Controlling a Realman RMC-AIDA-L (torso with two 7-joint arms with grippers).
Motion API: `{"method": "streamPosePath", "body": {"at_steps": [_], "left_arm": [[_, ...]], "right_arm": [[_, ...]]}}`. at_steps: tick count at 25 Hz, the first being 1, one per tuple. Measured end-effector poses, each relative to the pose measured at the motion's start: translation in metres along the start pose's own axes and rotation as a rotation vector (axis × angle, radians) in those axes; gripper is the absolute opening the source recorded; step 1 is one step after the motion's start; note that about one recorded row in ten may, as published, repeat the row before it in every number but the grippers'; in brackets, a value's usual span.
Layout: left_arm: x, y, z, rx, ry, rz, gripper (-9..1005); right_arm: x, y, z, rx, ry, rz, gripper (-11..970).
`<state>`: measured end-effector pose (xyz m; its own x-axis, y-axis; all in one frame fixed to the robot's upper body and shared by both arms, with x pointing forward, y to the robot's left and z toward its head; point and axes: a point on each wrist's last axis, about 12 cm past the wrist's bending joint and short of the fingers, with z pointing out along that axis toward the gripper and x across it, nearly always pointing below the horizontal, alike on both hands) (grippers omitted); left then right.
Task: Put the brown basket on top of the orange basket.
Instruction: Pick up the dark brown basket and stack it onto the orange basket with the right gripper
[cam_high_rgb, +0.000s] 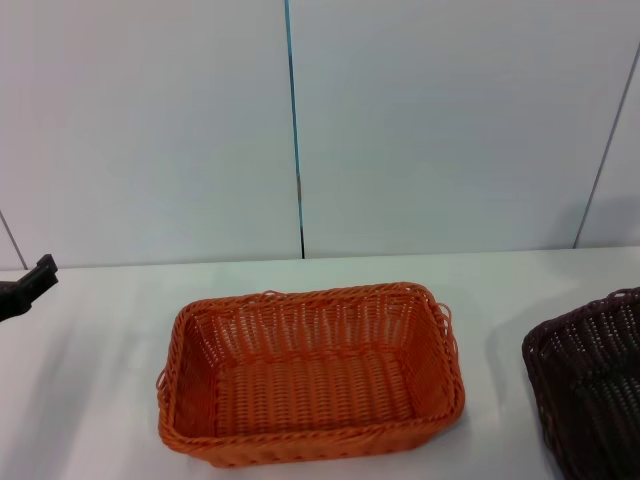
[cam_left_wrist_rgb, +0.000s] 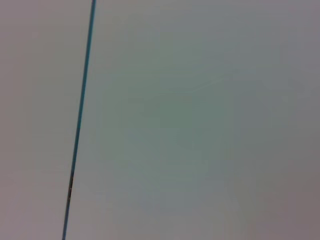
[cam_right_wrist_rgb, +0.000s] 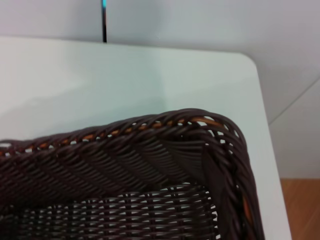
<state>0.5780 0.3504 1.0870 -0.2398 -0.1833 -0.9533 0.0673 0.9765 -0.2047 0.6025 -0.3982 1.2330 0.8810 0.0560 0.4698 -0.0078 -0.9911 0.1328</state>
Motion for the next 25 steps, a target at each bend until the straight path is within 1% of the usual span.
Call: {"method": "streamPosePath", "body": {"at_steps": [8,14,19,25], "left_arm": [[0.003,0.000,-0.001,-0.002,0.007,-0.004,889],[0.005,0.001,-0.001,-0.007,0.012,-0.008,889],[0.006,0.002,-0.002,-0.011,0.015,-0.009,889],[0.006,0.002,-0.002,-0.011,0.017,-0.010,889]], "right_arm": [[0.007,0.004,-0.021,-0.006,0.036,0.009,134],[0.012,0.002,-0.035,-0.010,0.060,0.003,134],[0.019,0.004,-0.054,-0.030,0.102,-0.003,134],[0.032,-0.002,-0.073,-0.035,0.143,-0.025,134]]}}
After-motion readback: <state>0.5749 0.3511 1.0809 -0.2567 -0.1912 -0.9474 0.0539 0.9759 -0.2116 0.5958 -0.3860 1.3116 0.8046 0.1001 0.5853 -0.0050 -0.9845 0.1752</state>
